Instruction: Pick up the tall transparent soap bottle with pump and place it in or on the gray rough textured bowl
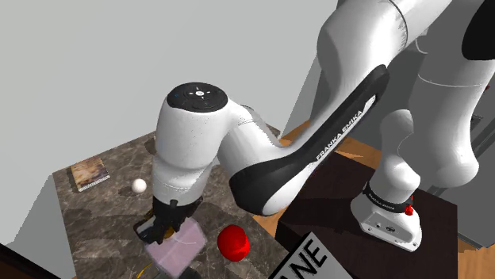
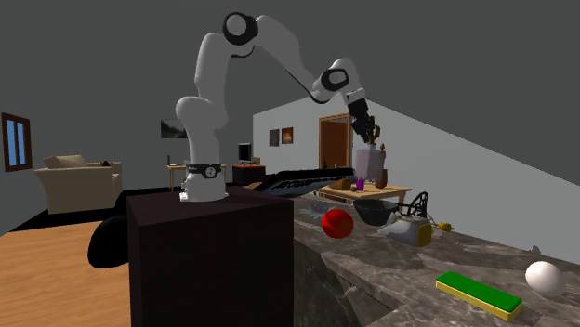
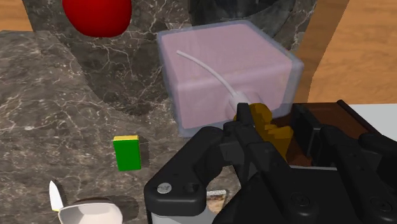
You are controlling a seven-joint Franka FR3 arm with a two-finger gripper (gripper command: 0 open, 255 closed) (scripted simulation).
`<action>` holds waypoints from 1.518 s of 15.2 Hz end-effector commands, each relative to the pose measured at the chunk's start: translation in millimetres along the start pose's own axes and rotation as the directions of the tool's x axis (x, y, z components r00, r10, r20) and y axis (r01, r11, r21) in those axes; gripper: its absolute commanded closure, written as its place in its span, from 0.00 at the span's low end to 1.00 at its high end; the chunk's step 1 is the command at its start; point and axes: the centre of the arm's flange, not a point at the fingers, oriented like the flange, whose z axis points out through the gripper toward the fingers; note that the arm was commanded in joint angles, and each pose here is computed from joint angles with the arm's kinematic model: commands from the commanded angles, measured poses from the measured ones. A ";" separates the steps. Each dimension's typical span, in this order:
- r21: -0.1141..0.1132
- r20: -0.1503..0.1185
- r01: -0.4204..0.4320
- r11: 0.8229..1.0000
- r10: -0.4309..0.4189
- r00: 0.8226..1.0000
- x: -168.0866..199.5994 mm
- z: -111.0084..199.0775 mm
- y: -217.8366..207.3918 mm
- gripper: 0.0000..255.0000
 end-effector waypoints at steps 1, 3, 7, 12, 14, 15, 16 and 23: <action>0.000 -0.001 -0.002 1.000 0.002 1.000 -11.3 -0.9 -26.2 1.00; 0.000 -0.001 -0.002 1.000 0.002 1.000 -20.6 -1.2 -50.9 1.00; 0.000 -0.001 -0.002 1.000 0.002 1.000 -33.5 8.4 -75.9 1.00; 0.000 -0.001 -0.002 1.000 0.002 1.000 -39.9 33.2 -69.5 1.00; 0.000 -0.001 -0.002 1.000 0.002 1.000 -42.4 43.1 -67.0 1.00; 0.000 -0.001 -0.002 1.000 0.002 1.000 -43.6 48.1 -65.7 1.00; 0.000 -0.001 -0.002 1.000 0.002 1.000 -44.9 53.0 -64.4 1.00; 0.000 -0.001 -0.002 1.000 0.002 1.000 -53.7 87.8 -55.5 1.00</action>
